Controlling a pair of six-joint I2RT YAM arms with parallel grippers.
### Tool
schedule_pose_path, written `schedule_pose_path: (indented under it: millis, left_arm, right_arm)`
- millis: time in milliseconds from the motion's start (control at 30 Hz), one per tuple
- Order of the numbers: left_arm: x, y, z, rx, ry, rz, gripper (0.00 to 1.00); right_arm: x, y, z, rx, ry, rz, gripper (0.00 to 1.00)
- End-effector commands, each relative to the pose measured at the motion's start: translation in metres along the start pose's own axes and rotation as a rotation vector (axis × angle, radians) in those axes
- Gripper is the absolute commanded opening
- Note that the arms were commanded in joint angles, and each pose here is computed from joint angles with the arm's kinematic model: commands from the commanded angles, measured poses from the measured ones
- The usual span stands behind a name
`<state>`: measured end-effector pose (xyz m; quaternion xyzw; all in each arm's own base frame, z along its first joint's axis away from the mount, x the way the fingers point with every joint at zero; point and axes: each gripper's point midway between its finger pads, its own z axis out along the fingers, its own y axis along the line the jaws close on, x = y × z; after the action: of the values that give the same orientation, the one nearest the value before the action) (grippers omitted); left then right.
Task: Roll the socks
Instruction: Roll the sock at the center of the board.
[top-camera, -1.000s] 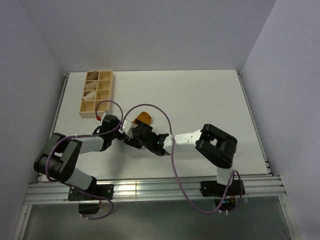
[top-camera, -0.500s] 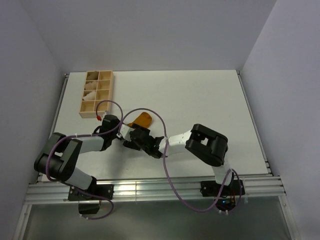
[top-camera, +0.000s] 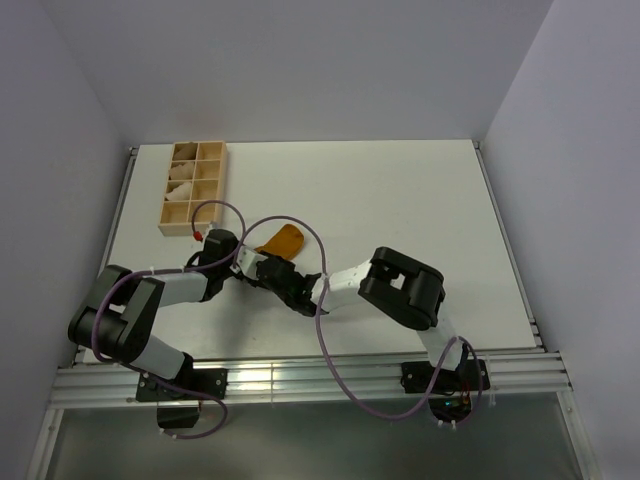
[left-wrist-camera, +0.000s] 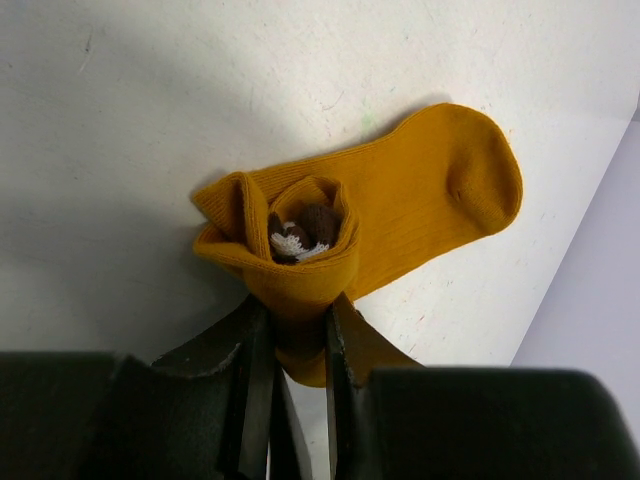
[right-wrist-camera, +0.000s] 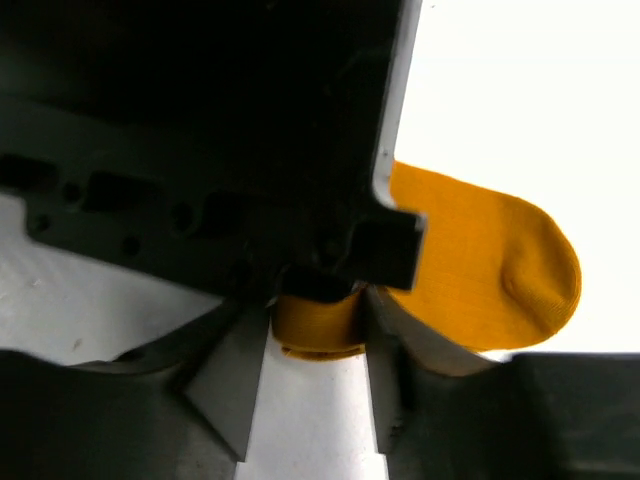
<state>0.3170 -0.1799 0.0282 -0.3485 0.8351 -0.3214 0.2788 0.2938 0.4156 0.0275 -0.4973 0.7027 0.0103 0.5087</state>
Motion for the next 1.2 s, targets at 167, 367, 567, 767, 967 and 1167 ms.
schedule_pose_path:
  millis: [167, 367, 567, 767, 967, 1167]
  left_arm:
    - [0.017, 0.012, -0.005, -0.035, 0.072, 0.003, 0.11]
    - [0.018, 0.014, -0.007, -0.03, 0.068, -0.015, 0.27]
    - [0.009, 0.017, -0.016, -0.025, 0.008, -0.038, 0.62]
    - [-0.006, 0.02, -0.026, -0.024, -0.049, -0.055, 0.74]
    - [-0.018, 0.033, -0.037, -0.04, -0.103, -0.082, 0.8]
    - [-0.031, 0.035, -0.048, -0.011, -0.176, -0.084, 0.81]
  right_arm:
    - [0.014, 0.01, 0.012, -0.024, 0.025, 0.036, 0.23]
    - [0.017, 0.011, 0.012, -0.059, 0.028, 0.069, 0.04]
    - [0.014, 0.017, 0.008, -0.153, 0.037, 0.125, 0.0]
    - [0.016, 0.014, 0.005, -0.281, 0.074, 0.251, 0.0]
    - [0.017, 0.017, 0.004, -0.427, 0.119, 0.36, 0.0]
    - [0.014, 0.022, 0.003, -0.618, 0.187, 0.504, 0.0]
